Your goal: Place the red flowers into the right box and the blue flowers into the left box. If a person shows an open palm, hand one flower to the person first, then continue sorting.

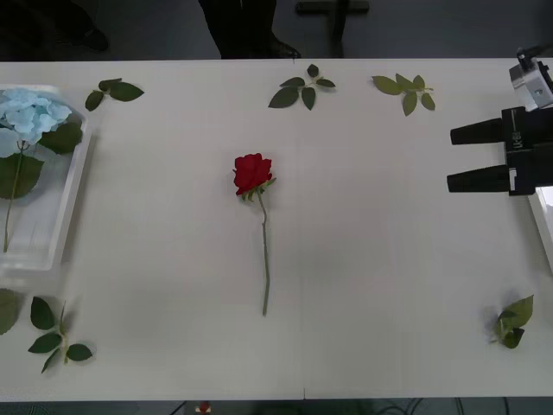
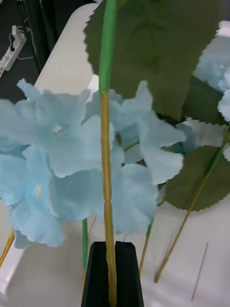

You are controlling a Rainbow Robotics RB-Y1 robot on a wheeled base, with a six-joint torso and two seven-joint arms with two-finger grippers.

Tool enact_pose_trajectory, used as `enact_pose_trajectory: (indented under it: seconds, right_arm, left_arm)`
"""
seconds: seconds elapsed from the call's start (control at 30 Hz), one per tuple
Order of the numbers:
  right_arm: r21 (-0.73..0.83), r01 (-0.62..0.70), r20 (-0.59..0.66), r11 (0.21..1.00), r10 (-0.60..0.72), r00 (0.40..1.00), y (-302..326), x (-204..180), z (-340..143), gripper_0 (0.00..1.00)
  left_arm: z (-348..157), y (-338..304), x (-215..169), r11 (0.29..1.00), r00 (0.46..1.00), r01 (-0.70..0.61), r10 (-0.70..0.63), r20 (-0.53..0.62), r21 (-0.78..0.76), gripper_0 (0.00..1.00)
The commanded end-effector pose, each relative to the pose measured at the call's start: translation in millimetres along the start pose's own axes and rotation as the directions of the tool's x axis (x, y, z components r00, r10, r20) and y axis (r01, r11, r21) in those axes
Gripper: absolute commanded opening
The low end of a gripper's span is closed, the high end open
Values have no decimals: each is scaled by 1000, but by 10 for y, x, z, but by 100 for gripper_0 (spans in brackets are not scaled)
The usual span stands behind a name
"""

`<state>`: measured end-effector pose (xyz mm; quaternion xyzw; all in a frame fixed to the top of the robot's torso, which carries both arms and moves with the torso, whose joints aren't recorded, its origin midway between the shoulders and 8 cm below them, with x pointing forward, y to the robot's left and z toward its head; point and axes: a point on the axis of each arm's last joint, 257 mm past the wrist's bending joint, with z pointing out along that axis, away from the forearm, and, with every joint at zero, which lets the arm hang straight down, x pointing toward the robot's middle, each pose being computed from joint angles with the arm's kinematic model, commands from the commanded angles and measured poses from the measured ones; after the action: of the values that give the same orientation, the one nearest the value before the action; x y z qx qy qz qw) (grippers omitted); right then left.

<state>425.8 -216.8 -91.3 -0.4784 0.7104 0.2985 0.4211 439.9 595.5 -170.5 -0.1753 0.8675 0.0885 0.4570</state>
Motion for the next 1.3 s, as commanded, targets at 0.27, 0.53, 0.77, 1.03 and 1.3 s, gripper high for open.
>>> enact_pose_trajectory:
  seconds: [0.27,0.53,0.77,1.03,1.3]
  right_arm:
    - [39,265,-136,963,-258,956,-162,175,-345,100]
    - [27,272,-179,962,-263,948,-124,283,-440,100]
    - [36,283,-192,958,-271,943,-90,316,-498,100]
    - [38,303,-199,952,-290,936,-51,295,-518,100]
    - [40,304,-200,952,-290,936,-56,296,-523,100]
  left_arm:
    - [472,-83,-51,999,1000,13,-13,25,-32,0]
    - [656,-299,69,999,999,-38,38,17,-19,5]
    - [647,-399,129,1000,1000,-21,21,0,20,68]
    - [285,-461,103,997,996,-1,8,-85,77,87]
    - [-370,-686,-249,990,991,-97,106,-84,98,100]
